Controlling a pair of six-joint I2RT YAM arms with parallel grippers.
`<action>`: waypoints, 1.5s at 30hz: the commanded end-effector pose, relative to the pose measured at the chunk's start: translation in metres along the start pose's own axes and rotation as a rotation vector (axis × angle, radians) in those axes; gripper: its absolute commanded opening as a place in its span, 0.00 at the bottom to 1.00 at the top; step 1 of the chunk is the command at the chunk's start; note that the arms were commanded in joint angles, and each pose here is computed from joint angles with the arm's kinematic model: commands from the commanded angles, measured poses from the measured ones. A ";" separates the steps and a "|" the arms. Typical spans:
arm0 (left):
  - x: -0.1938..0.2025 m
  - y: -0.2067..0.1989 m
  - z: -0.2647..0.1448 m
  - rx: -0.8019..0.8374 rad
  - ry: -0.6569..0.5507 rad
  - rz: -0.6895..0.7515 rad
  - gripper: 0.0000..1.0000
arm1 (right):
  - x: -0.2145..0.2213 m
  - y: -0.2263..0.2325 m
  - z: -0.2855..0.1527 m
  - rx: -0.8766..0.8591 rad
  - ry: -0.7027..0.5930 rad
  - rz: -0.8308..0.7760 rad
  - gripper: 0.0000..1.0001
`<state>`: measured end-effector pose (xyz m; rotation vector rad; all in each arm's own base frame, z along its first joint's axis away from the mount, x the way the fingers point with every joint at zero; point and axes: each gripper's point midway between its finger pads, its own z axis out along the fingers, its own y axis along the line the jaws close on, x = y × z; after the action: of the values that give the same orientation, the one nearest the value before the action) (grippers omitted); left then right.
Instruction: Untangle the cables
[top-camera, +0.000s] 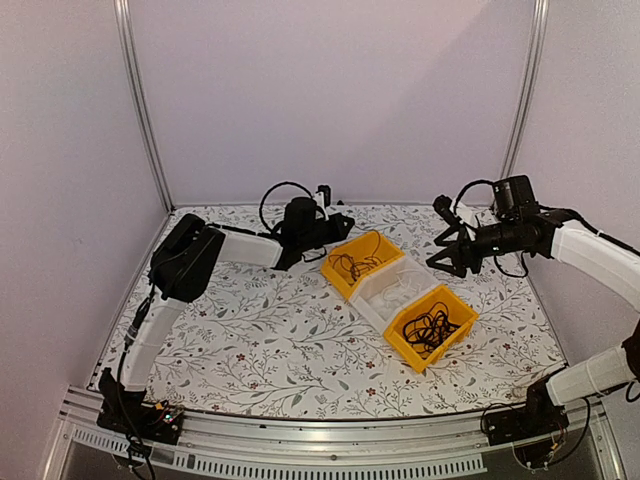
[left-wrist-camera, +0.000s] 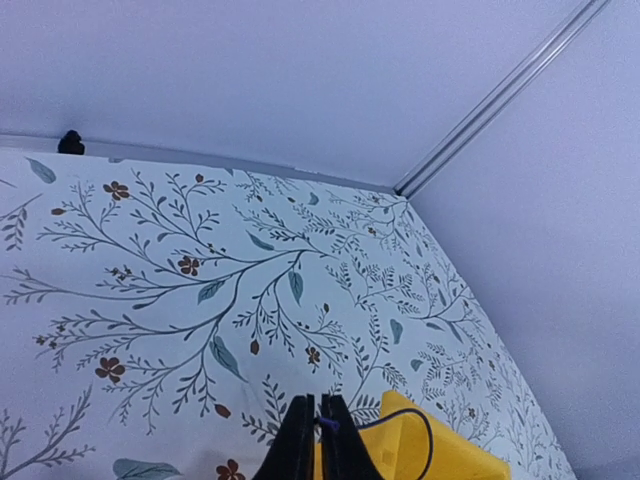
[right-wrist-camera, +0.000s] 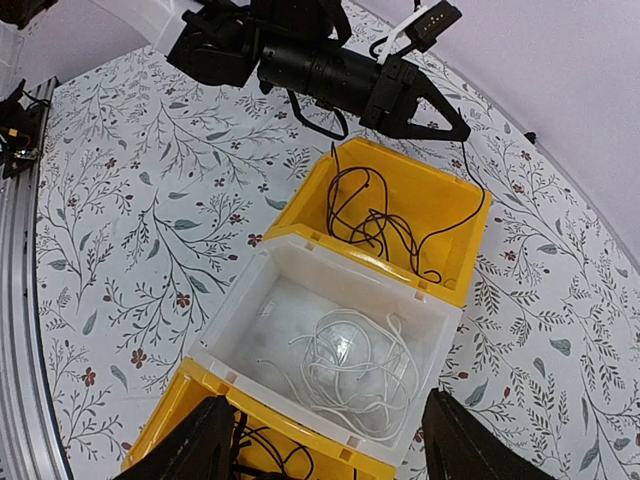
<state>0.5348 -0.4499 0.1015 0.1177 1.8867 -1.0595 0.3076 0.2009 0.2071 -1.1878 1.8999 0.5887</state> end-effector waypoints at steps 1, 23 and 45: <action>-0.007 -0.015 0.003 0.020 -0.040 0.070 0.00 | -0.008 -0.001 -0.005 0.008 -0.044 -0.007 0.69; 0.082 -0.056 -0.070 -0.096 0.230 0.411 0.00 | 0.011 -0.020 0.003 0.059 -0.039 0.021 0.68; 0.050 -0.058 -0.075 -0.334 0.238 0.514 0.22 | -0.019 -0.059 -0.012 0.198 -0.068 0.050 0.68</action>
<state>0.4342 -0.4516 0.0692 0.5125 2.1105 -0.3896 0.3317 0.1841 0.2008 -1.0793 1.9155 0.5144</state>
